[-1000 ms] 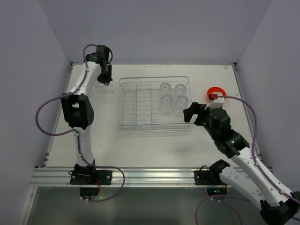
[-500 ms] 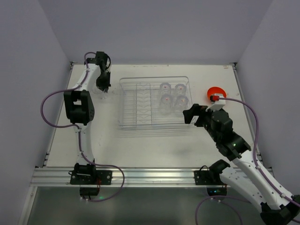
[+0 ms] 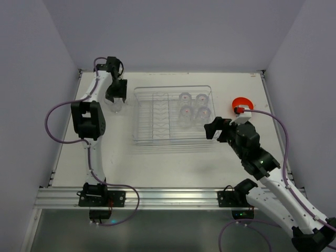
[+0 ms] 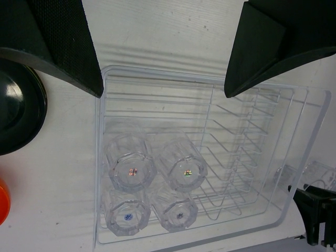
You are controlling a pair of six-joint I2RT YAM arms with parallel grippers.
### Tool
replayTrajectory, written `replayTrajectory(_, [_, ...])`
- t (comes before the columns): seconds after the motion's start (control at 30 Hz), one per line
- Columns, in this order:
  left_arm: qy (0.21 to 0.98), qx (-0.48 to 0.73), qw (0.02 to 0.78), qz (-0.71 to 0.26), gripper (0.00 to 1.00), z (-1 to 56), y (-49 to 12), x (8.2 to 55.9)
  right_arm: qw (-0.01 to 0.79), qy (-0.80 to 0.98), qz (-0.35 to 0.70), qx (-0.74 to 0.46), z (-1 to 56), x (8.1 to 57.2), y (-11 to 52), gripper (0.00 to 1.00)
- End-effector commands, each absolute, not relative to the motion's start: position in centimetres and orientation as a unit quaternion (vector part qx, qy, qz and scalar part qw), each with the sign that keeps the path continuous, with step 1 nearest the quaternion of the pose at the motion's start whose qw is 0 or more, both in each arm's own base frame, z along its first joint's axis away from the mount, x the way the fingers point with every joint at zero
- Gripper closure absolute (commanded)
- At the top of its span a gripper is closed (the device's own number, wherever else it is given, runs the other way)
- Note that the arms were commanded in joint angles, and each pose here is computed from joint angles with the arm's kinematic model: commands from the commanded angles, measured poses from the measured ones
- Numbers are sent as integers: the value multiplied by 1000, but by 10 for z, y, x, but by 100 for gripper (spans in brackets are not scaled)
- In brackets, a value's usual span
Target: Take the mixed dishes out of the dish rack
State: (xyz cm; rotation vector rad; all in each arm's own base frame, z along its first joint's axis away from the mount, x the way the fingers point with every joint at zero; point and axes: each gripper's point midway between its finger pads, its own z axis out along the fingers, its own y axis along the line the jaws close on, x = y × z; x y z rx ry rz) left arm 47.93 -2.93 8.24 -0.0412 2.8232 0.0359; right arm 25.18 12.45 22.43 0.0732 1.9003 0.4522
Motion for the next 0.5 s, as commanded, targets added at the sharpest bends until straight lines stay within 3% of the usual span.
replayTrajectory(0.0, [974, -11, 226, -15, 39, 145, -34, 486, 574, 795, 194, 30, 232, 258, 126, 1])
replayTrajectory(0.17, [942, -19, 330, -52, 16, 226, -44, 484, 562, 802, 203, 15, 227, 259, 134, 1])
replayTrajectory(0.2, [937, -21, 345, -52, 0, 237, -44, 481, 558, 803, 207, 9, 226, 259, 138, 1])
replayTrajectory(0.27, [917, -34, 394, -48, 0, 273, -39, 472, 550, 806, 217, 5, 225, 259, 143, 1])
replayTrajectory(0.33, [913, -63, 401, -41, 0, 272, -33, 457, 537, 815, 218, 8, 219, 261, 147, 1])
replayTrajectory(0.37, [887, -76, 453, -54, 0, 305, -34, 450, 534, 816, 221, 4, 221, 262, 149, 1])
replayTrajectory(0.4, [891, -101, 438, -68, 0, 283, -37, 440, 528, 820, 220, -1, 218, 263, 152, 1])
replayTrajectory(0.47, [850, -120, 504, -93, 0, 319, -37, 418, 522, 818, 241, -7, 220, 263, 161, 1])
